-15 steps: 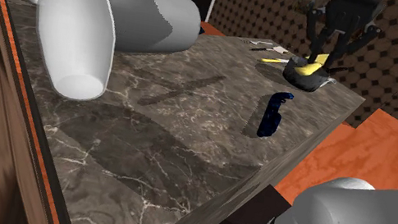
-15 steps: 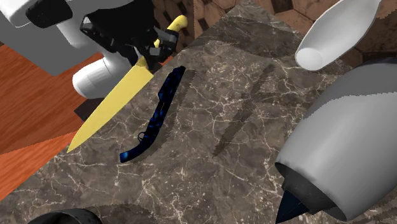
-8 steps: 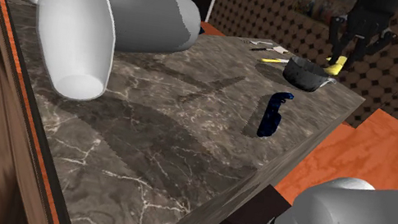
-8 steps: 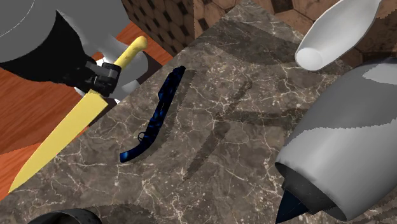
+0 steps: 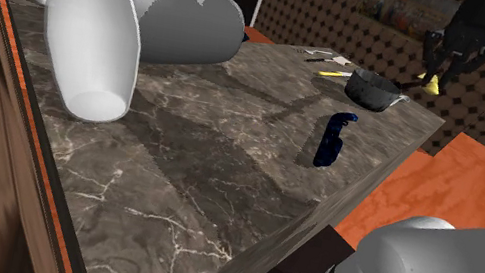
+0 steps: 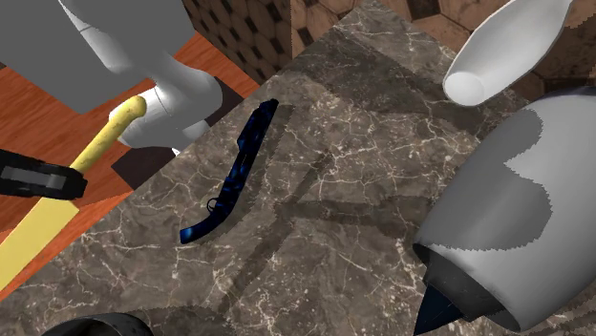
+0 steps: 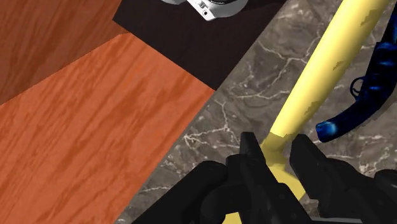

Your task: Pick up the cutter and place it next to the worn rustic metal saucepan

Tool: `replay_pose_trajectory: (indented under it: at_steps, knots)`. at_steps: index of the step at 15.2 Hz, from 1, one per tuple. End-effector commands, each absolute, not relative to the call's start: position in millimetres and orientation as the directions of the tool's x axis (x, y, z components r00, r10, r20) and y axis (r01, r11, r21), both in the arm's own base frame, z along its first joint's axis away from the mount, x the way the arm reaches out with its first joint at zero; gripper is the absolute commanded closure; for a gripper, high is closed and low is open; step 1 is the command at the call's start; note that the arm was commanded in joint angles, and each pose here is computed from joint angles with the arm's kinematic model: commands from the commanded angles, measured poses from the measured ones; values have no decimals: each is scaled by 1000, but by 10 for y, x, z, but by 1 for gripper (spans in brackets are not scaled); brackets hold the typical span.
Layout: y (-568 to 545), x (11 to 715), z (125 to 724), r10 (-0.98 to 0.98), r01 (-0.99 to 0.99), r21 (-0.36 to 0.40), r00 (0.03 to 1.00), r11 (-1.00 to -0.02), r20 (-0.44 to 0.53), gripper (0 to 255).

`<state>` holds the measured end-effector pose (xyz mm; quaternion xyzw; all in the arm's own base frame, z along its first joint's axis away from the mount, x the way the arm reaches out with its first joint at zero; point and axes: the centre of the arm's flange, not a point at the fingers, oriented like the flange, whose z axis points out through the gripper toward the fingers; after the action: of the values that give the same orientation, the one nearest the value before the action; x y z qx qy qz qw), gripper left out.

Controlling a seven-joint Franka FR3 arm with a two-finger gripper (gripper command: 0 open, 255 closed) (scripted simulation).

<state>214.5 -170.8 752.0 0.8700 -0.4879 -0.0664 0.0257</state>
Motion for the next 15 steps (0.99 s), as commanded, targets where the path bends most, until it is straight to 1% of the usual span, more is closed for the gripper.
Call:
replay_pose_trajectory:
  at_steps: [1,8,15]
  knots:
    - [-1946,2080,7542,-852,-845,110,516,-523,-90,255]
    - [-2866,1872,7542,-852,-845,110,516,-523,-90,255]
    - [-2866,1872,7172,-852,-845,110,516,-523,-90,255]
